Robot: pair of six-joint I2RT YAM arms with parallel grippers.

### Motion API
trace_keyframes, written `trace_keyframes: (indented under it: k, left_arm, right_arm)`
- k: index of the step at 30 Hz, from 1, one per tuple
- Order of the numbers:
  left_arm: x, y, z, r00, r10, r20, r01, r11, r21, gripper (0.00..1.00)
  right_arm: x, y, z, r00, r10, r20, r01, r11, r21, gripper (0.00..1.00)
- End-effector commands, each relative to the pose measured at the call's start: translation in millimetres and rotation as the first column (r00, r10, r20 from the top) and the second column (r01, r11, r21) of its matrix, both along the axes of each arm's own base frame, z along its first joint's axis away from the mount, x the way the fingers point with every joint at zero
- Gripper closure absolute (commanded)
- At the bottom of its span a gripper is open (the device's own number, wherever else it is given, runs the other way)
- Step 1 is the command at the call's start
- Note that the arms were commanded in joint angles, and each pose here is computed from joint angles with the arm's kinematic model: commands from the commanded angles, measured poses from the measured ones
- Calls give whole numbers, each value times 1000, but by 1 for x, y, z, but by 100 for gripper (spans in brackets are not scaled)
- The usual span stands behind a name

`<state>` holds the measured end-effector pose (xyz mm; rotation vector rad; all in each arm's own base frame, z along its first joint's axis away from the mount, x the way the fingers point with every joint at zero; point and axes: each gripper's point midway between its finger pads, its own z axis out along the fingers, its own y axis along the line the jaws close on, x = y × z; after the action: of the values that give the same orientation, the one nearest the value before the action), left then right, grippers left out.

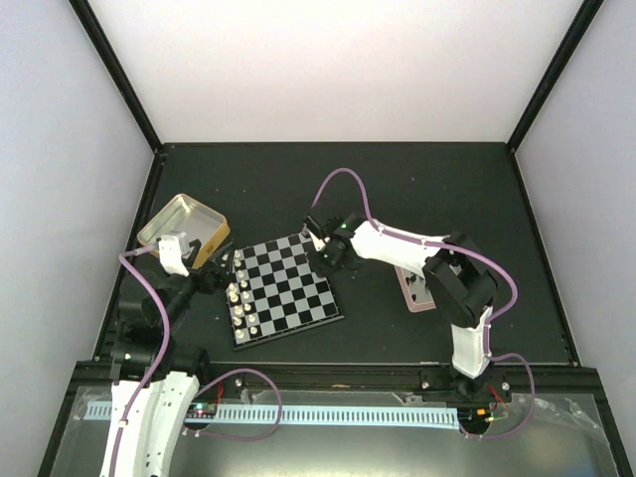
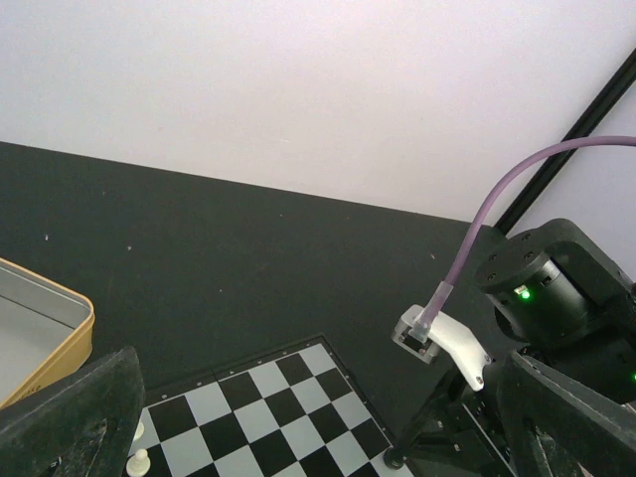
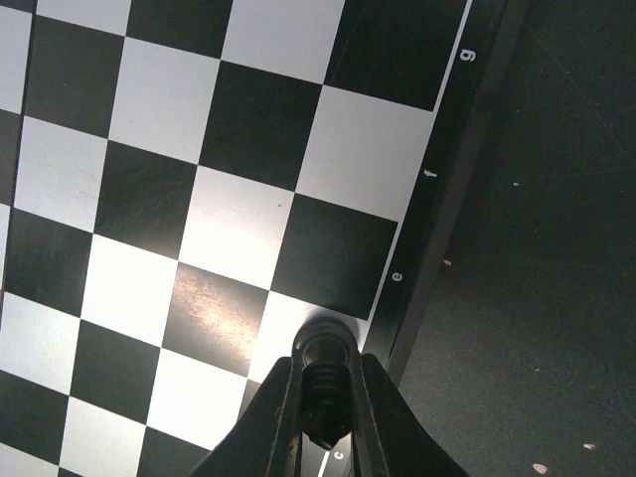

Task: Set up the chess pieces on the board
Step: Adjust the chess piece on the chessboard.

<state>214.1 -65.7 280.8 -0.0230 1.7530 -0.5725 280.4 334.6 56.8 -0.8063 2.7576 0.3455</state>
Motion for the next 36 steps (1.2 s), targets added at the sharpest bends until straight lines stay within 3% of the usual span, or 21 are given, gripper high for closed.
trace_keyframes:
  k: [1, 24, 32, 36]
  left_arm:
    - [0, 5, 2, 1000, 24, 9, -24, 1000, 13, 1]
    - [-1, 5, 1, 1000, 24, 5, -24, 1000, 12, 1]
    - [-1, 5, 0, 1000, 24, 5, -24, 1000, 12, 1]
    - [-1, 5, 0, 1000, 24, 4, -24, 1000, 12, 1]
  right_arm:
    - [-10, -2, -2, 999, 21, -36, -21, 1000, -5, 92]
    - [-25, -10, -11, 997, 37, -62, -41, 997, -66, 90]
    - [-19, -4, 0, 999, 18, -33, -19, 999, -32, 77]
    - [-13, 1, 22, 1000, -12, 14, 12, 1000, 26, 64]
